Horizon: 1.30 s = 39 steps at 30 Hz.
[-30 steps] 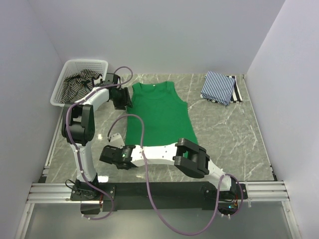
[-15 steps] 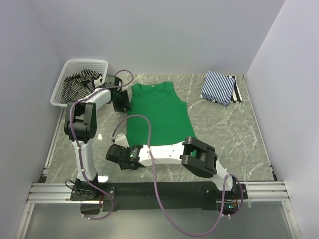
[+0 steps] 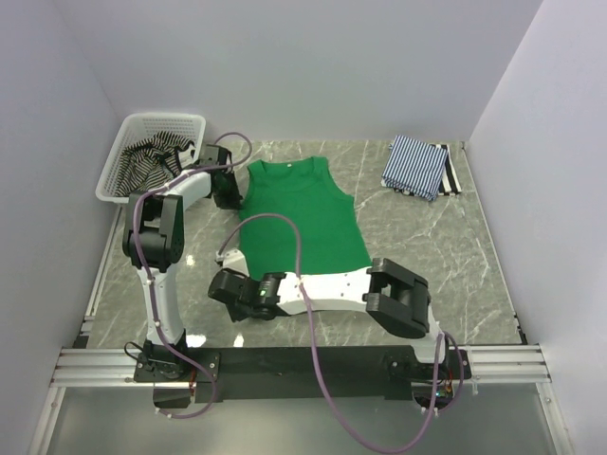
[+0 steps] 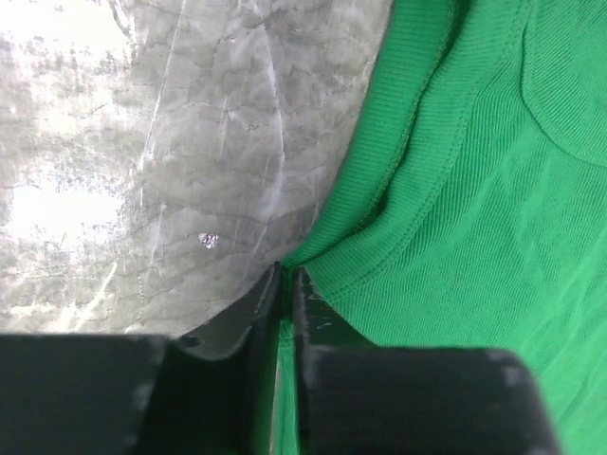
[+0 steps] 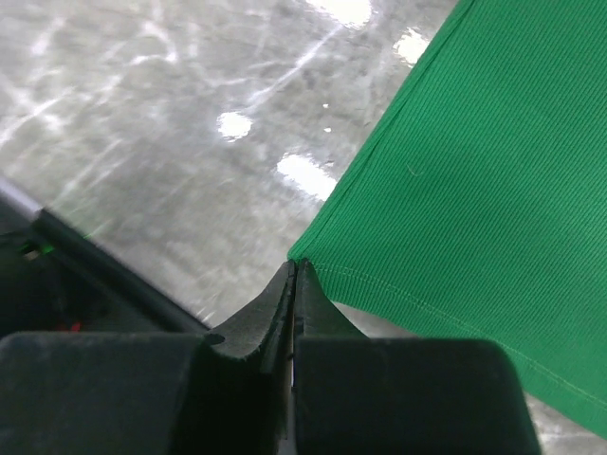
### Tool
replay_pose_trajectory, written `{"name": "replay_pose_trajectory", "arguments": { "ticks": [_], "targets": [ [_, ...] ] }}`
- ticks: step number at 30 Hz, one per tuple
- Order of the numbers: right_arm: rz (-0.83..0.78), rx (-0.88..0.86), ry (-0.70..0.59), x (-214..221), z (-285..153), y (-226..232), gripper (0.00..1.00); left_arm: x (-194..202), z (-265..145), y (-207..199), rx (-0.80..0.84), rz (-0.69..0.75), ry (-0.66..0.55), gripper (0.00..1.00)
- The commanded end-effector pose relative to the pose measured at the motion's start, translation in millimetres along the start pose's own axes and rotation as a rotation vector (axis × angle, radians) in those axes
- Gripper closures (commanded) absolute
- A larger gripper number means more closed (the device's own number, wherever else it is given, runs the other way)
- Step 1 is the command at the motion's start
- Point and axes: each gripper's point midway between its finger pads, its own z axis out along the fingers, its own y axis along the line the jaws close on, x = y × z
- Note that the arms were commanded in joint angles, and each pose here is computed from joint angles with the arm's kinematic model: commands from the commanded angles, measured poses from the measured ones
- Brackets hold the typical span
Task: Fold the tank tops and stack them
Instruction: Fold the tank top
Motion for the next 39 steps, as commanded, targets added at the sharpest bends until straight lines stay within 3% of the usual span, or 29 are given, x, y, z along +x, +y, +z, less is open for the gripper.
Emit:
{"name": "replay_pose_trajectory", "arguments": {
  "ticks": [1, 6, 17, 26, 39],
  "targets": [
    [0.049, -0.120, -0.058, -25, -27, 20, 1.00, -15, -10, 1, -0.013, -0.014, -0.069, 0.88],
    [0.061, -0.169, -0.046, -22, -35, 24, 1.00, -23, -22, 1, -0.021, -0.038, -0.116, 0.99],
    [0.063, -0.276, 0.000, -18, -40, 40, 1.00, -46, -53, 2, -0.053, -0.098, -0.232, 0.99],
    [0.165, -0.277, -0.036, -33, -54, -2, 1.00, -49, -53, -16, -0.020, -0.110, -0.237, 0.99],
    [0.260, -0.209, -0.059, -16, -65, -62, 1.00, -46, -39, -70, 0.000, -0.079, -0.236, 0.99]
  ]
}}
